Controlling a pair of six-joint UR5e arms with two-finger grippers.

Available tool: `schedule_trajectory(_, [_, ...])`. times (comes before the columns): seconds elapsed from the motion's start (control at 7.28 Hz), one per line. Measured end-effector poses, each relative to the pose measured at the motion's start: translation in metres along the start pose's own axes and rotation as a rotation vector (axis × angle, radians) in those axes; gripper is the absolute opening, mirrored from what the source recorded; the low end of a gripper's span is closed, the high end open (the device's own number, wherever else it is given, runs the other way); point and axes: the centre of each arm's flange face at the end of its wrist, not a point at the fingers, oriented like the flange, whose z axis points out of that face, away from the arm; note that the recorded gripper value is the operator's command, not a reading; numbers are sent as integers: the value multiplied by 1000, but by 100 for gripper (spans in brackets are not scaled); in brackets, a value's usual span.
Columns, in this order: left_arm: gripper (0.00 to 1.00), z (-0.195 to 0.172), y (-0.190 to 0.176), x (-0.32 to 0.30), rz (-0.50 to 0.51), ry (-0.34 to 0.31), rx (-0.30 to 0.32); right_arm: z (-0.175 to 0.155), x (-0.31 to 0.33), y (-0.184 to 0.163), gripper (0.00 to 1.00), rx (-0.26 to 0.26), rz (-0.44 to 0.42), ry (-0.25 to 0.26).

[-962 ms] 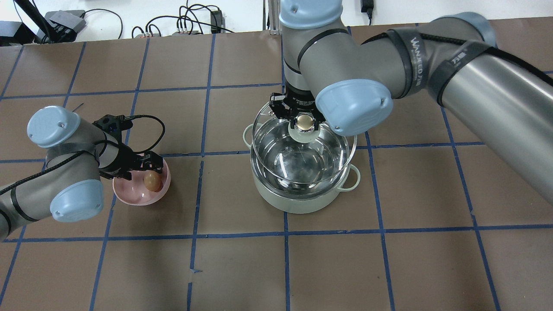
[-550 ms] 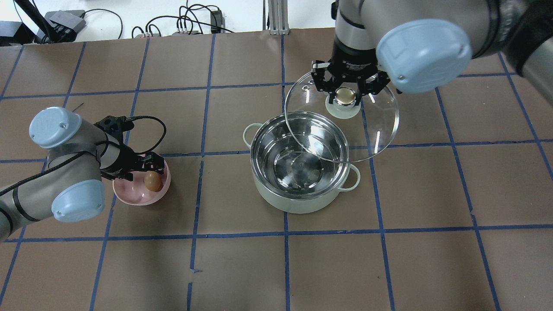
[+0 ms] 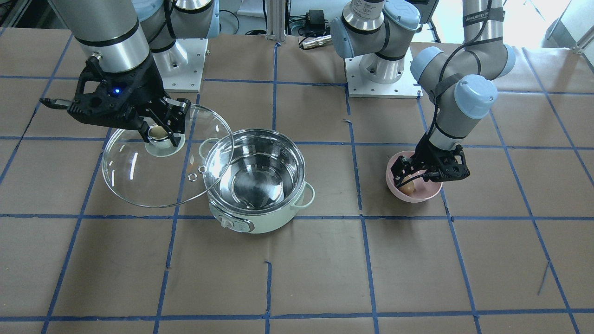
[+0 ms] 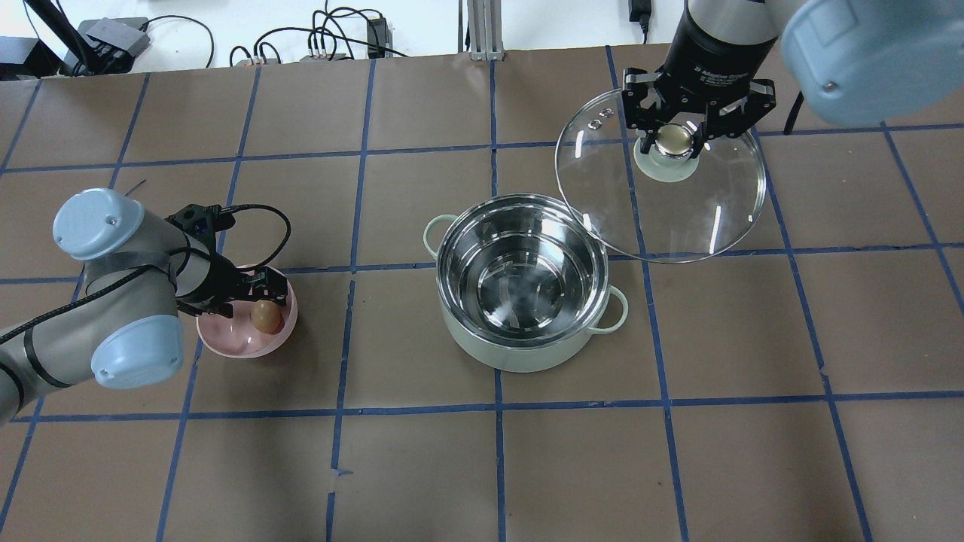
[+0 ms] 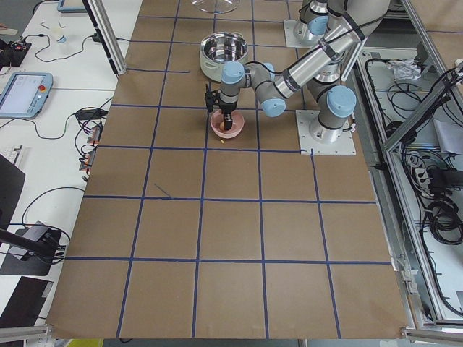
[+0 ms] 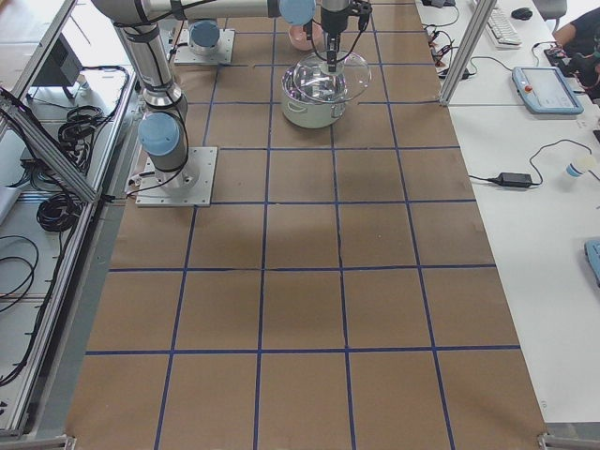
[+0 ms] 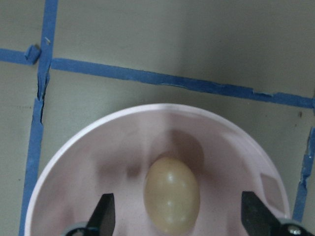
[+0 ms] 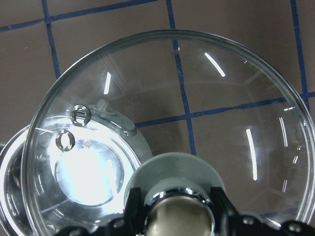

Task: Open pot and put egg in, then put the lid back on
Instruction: 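Grasp the lid knob with the right gripper and lift the lid off the pot, then hold the lid aside with the right gripper while the left gripper closes on the egg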

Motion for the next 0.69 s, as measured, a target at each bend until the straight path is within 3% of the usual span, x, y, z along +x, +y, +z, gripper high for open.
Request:
schedule_trajectory(0.27, [91,4,3,0,0,-2,-13,-12,27,-9,38,25,-12,30])
schedule_trajectory(0.69, [88,14,4,-3,-5,-3,-36,-17,46,-12,38,19,-39,51])
